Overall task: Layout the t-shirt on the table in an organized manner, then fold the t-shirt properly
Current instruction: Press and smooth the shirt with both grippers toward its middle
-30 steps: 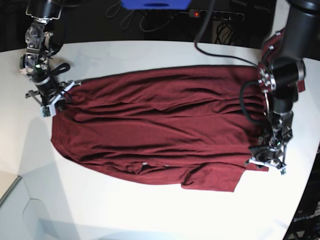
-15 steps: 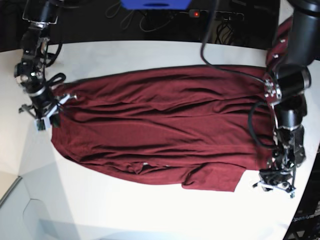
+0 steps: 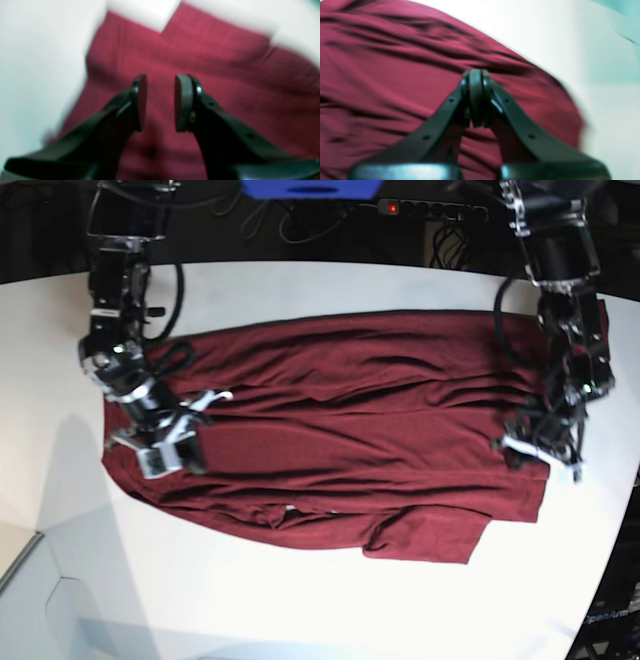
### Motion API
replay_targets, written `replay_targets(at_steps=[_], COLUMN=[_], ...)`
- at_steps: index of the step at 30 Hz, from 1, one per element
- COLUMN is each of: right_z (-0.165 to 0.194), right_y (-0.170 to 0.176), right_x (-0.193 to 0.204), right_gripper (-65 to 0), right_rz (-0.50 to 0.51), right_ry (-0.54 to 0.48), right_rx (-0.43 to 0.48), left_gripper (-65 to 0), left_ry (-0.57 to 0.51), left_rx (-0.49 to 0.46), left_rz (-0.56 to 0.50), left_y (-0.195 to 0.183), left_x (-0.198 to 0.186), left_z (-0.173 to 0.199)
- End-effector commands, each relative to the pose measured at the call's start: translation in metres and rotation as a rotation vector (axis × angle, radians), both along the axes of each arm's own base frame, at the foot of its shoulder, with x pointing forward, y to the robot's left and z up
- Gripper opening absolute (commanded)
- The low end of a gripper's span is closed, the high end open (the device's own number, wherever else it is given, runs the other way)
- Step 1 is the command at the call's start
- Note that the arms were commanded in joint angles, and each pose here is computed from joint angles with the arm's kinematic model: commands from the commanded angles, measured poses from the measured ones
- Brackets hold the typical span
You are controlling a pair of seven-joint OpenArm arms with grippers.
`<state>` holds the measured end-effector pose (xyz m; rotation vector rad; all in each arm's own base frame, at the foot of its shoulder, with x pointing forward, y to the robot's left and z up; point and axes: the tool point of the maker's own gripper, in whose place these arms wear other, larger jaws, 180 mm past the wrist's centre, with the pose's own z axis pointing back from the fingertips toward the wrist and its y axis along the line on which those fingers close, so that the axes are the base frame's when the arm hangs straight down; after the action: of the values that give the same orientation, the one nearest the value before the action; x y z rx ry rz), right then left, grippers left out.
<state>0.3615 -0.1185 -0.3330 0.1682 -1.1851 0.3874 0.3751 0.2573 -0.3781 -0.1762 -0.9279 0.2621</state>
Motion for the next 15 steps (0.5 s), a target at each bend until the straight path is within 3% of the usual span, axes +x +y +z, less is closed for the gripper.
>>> replay_targets(at_steps=[1,7,15], right_z=[0.013,-0.010,-0.030], right_y=[0.007,0.053,0.054], right_x=[0.008,0.003,-0.001], right_gripper=[-65.0,-65.0,-65.0], right_rz=[0.021,0.148,0.153], right_ry=[-0.046,0.018,0.070], right_rx=[0.017,0.025,0.029], left_gripper=[-46.5,-46.5,-46.5], left_ry=[-0.067,0.004,0.083], left_rx=[0.016,0.009,0.045], left_rz=[0.020,0.088,0.106], left_y=[0.012,0.035,0.058], left_x=[0.012,-0.007,-0.036], left_z=[0.017,-0.028,-0.050])
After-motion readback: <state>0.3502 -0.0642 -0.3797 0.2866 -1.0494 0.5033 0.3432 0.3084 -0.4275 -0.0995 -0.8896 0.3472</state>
